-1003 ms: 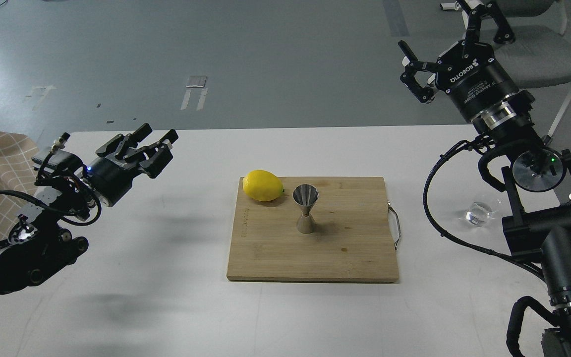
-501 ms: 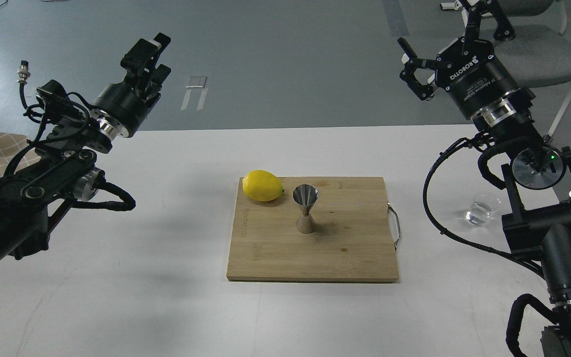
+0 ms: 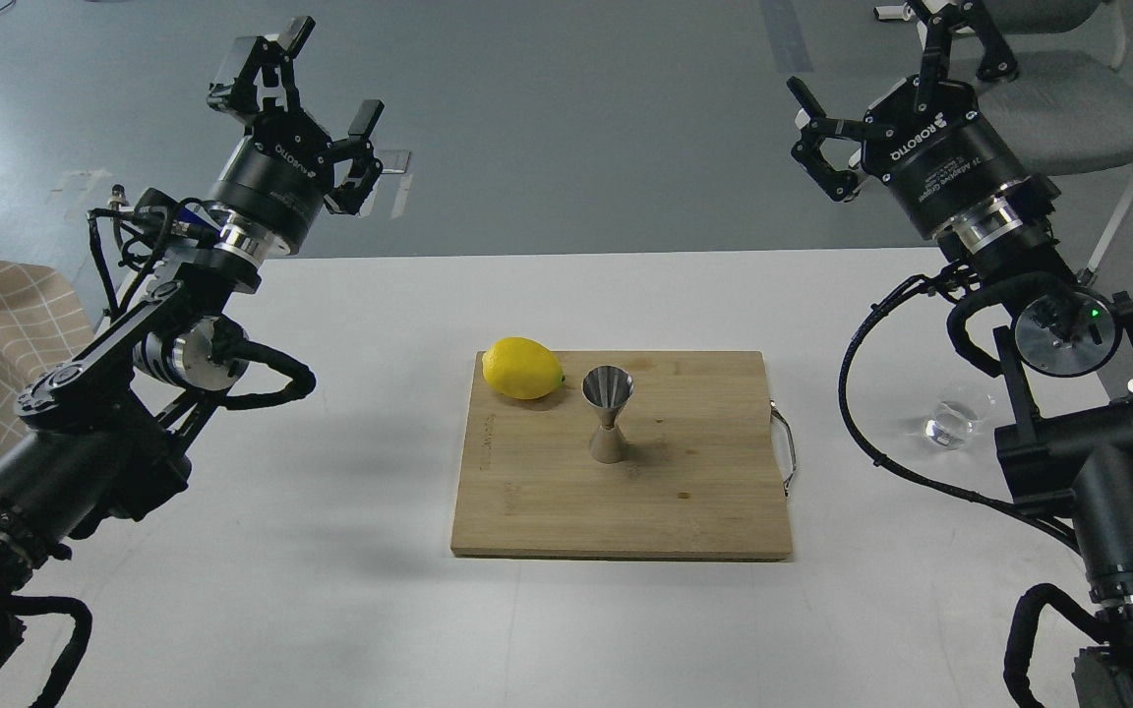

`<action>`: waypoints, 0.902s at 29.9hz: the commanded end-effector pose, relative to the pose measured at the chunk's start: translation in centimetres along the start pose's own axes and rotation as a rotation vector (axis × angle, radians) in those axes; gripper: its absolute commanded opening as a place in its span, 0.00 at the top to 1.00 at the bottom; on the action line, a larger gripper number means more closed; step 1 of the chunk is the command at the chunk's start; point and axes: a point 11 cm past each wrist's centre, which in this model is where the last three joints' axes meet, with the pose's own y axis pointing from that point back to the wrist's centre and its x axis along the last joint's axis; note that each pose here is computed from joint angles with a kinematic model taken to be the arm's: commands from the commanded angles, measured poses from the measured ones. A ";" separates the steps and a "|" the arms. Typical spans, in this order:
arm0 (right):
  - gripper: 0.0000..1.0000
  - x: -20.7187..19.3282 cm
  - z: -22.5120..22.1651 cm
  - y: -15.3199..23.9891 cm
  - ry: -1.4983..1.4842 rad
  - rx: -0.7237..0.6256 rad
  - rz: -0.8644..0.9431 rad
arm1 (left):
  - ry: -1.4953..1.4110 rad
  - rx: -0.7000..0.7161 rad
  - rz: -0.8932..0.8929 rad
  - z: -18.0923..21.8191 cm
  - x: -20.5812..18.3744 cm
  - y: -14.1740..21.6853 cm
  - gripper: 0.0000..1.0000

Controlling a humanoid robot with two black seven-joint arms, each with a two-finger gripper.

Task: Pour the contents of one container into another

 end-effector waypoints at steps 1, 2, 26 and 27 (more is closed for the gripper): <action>0.00 0.0 0.0 0.0 0.000 0.000 0.000 | 0.093 -0.015 -0.003 -1.0 -0.3 0.5 0.02; 0.00 0.0 0.0 0.0 0.000 0.000 0.000 | 0.096 -0.014 -0.001 -1.1 -0.3 0.5 0.02; 0.00 2.3 -0.1 3.0 -0.277 0.118 0.084 | 0.118 -0.002 0.017 -2.4 -0.6 0.8 0.02; 0.00 2.3 -0.1 3.0 -0.278 0.118 0.084 | 0.118 -0.002 0.017 -2.4 -0.6 0.8 0.02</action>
